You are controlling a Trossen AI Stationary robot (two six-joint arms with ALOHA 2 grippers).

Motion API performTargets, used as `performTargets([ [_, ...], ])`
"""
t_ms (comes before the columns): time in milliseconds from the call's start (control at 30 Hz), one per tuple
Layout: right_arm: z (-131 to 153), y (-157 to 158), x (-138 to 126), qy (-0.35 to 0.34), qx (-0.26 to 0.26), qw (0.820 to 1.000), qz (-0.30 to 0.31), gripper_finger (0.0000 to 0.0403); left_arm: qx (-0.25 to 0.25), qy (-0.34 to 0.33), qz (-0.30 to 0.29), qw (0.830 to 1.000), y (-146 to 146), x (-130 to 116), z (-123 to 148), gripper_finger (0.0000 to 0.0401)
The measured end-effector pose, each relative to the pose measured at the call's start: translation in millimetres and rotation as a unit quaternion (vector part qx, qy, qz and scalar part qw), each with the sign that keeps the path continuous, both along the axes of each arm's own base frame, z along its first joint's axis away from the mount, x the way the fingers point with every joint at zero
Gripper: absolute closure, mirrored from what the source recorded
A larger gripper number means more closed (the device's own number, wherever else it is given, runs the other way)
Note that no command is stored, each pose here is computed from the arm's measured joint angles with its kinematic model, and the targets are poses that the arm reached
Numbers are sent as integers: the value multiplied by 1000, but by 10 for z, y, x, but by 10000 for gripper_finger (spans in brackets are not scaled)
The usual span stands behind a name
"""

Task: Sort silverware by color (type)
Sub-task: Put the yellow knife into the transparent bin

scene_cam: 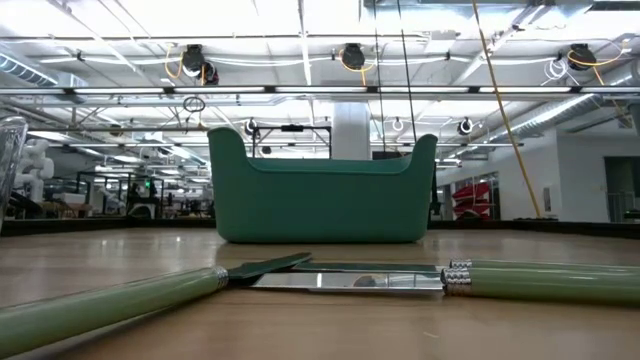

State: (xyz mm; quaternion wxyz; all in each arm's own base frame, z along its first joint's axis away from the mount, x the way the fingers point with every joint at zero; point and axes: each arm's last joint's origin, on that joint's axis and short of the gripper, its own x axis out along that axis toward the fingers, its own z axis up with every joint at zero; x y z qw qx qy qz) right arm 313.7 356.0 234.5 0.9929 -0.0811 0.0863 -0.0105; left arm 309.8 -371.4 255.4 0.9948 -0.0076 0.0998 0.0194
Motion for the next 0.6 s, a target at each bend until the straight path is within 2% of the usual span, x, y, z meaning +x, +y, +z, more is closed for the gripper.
performTargets([
  [267, 47, 10, 3, -18, -4, 1000, -1, 336, -6, -6, 1, 1000, 2, 12, 16, 272],
  [600, 75, -19, 5, -33, -21, 998, -53, 336, 6, -24, 46, 999, 24, 10, 40, 272],
])
